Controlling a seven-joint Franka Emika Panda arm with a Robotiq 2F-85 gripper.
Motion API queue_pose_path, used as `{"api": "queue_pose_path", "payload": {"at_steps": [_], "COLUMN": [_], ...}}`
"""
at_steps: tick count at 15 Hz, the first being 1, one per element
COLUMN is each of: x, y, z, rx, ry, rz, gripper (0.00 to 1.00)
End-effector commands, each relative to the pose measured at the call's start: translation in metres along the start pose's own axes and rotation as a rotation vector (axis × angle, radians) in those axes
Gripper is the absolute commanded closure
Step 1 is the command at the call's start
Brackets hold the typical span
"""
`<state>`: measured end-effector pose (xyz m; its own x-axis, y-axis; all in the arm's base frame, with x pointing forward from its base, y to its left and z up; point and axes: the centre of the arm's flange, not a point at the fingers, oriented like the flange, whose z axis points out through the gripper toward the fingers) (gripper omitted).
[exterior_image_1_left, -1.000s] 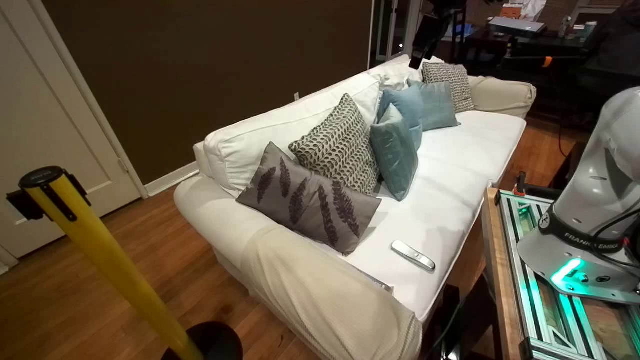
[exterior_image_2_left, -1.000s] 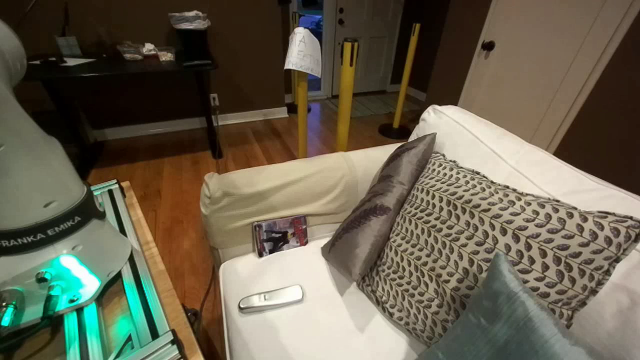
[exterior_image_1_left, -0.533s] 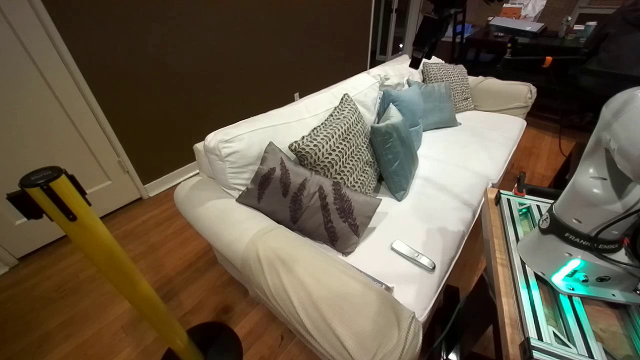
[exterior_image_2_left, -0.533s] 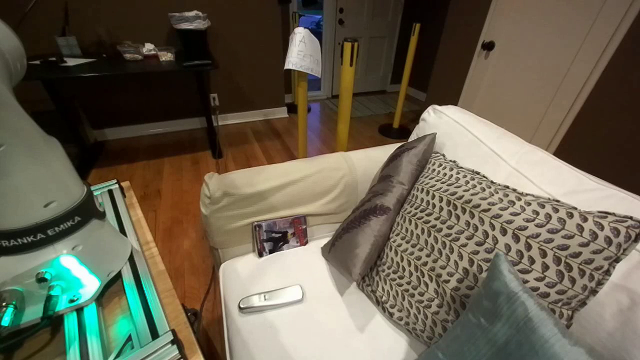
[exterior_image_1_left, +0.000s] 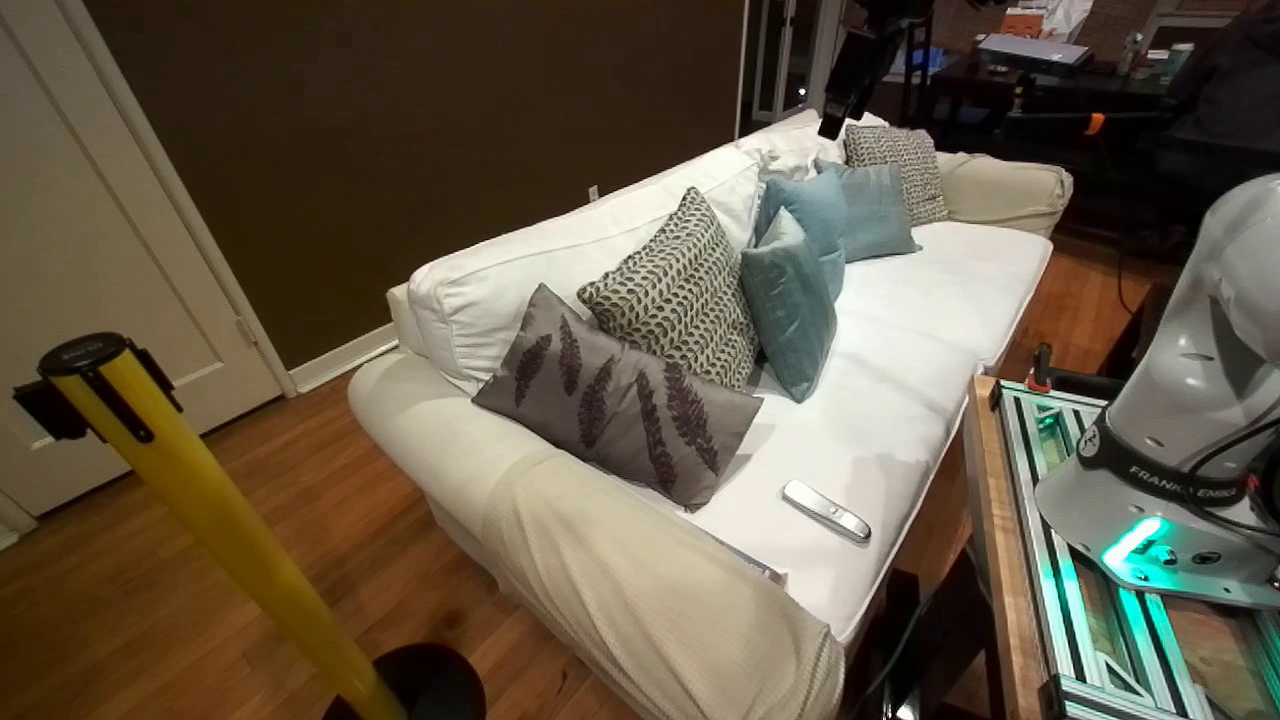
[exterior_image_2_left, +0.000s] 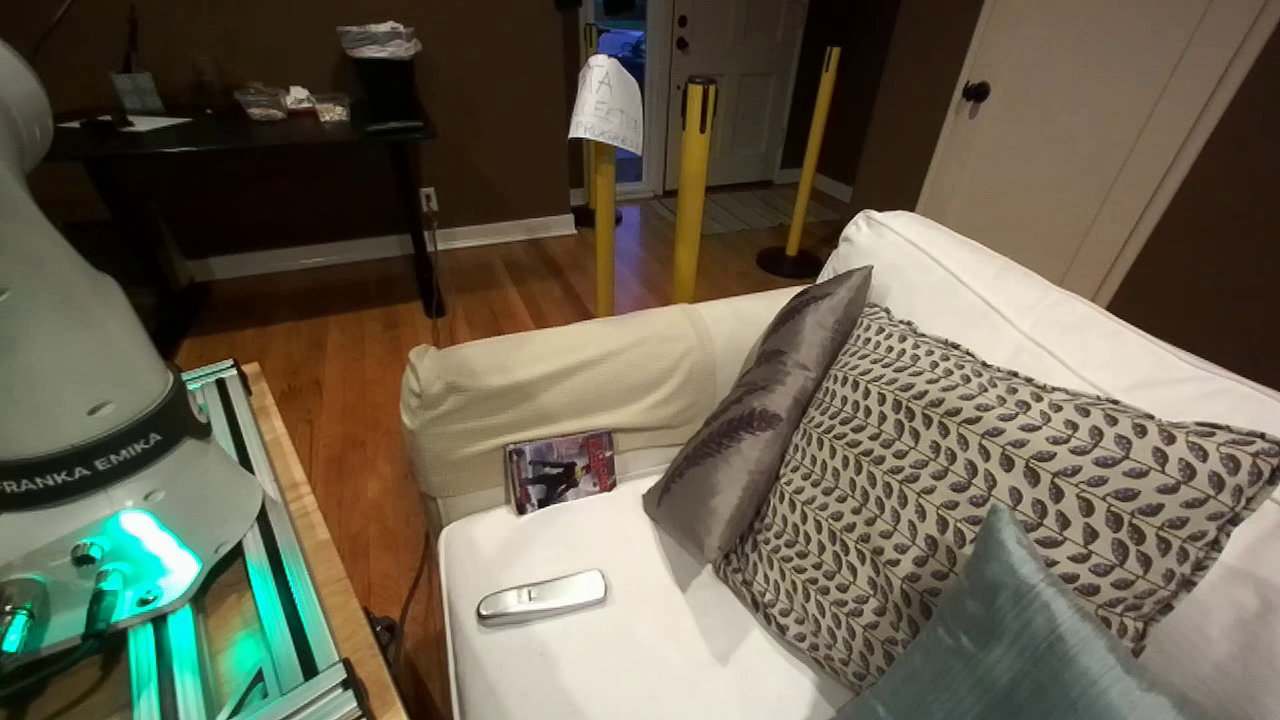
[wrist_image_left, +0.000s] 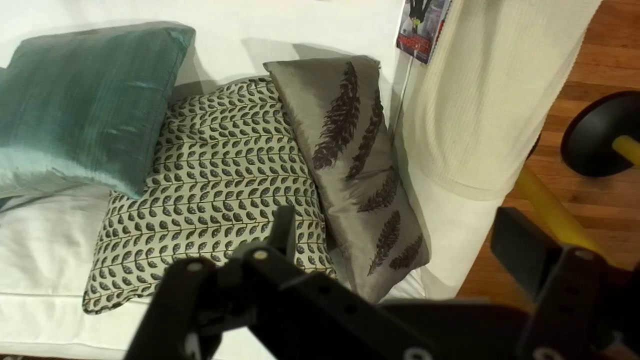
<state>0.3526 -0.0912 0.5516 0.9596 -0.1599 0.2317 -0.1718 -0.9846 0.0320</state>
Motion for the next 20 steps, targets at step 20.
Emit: {"api": "queue_pose_path", "payload": {"at_steps": [20], "x": [0.195], "y": [-0.077], "z": [0.238], "rx": [0.029], "ry": [0.037], "rz": [-0.644], "gripper": [0.00]}}
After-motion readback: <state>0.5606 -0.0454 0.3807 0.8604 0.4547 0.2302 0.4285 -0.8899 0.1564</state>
